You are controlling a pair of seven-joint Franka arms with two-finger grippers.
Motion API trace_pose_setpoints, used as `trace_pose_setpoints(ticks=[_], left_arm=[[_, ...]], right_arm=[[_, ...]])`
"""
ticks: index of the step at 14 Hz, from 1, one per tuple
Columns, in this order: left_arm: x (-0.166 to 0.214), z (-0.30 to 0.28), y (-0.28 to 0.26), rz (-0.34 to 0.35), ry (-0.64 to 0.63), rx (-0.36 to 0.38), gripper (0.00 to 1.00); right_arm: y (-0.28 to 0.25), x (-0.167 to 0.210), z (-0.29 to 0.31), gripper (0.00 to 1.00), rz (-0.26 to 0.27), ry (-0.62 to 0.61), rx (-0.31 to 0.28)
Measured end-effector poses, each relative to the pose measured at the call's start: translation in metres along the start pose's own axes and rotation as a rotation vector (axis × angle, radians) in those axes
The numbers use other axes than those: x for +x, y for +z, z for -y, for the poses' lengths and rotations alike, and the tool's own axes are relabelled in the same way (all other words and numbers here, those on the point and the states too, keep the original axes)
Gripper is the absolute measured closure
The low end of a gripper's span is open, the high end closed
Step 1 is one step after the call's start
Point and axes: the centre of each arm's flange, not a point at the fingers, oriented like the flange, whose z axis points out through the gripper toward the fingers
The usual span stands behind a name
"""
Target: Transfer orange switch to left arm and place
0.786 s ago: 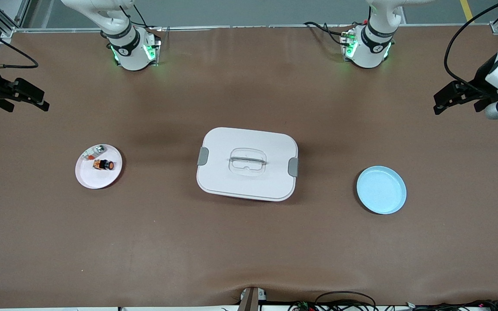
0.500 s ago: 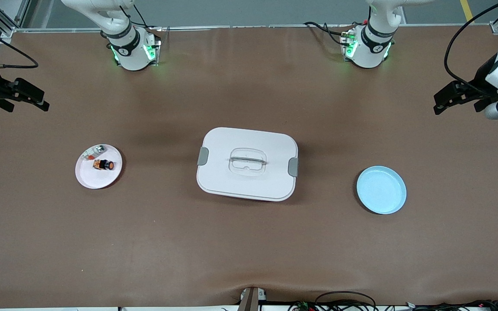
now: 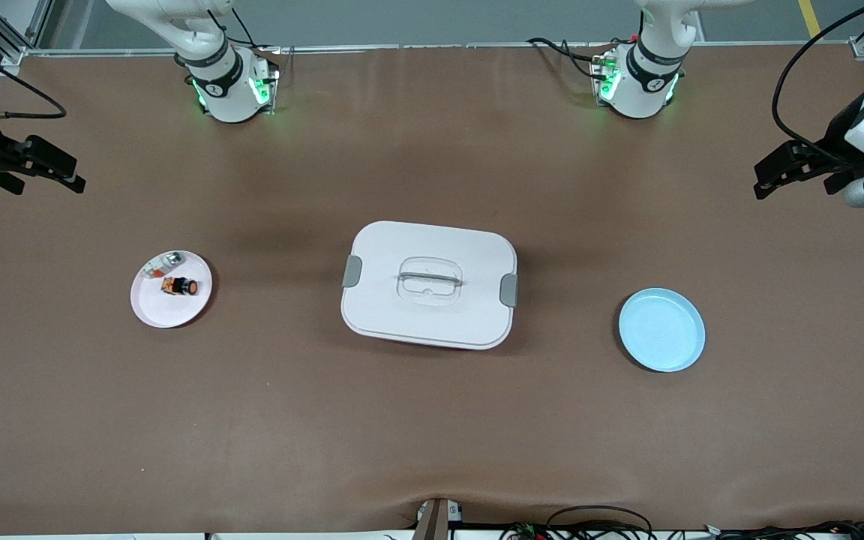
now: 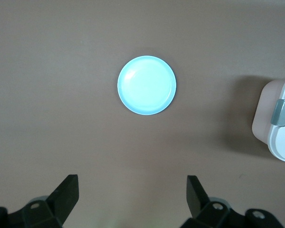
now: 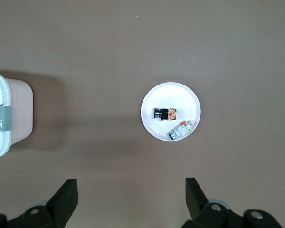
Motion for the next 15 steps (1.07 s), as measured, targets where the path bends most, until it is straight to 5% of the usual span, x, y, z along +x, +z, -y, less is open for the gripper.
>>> trace_pose_setpoints(ticks=[8, 15], left_arm=[[0.000, 0.005, 0.000, 0.005, -0.009, 0.001, 0.00], [0.001, 0.004, 0.003, 0.012, -0.007, 0.001, 0.00]], right_arm=[[0.012, 0.005, -0.005, 0.00, 0.028, 0.008, 0.001], [0.093, 0.042, -0.035, 0.00, 0.157, 0.030, -0.039]])
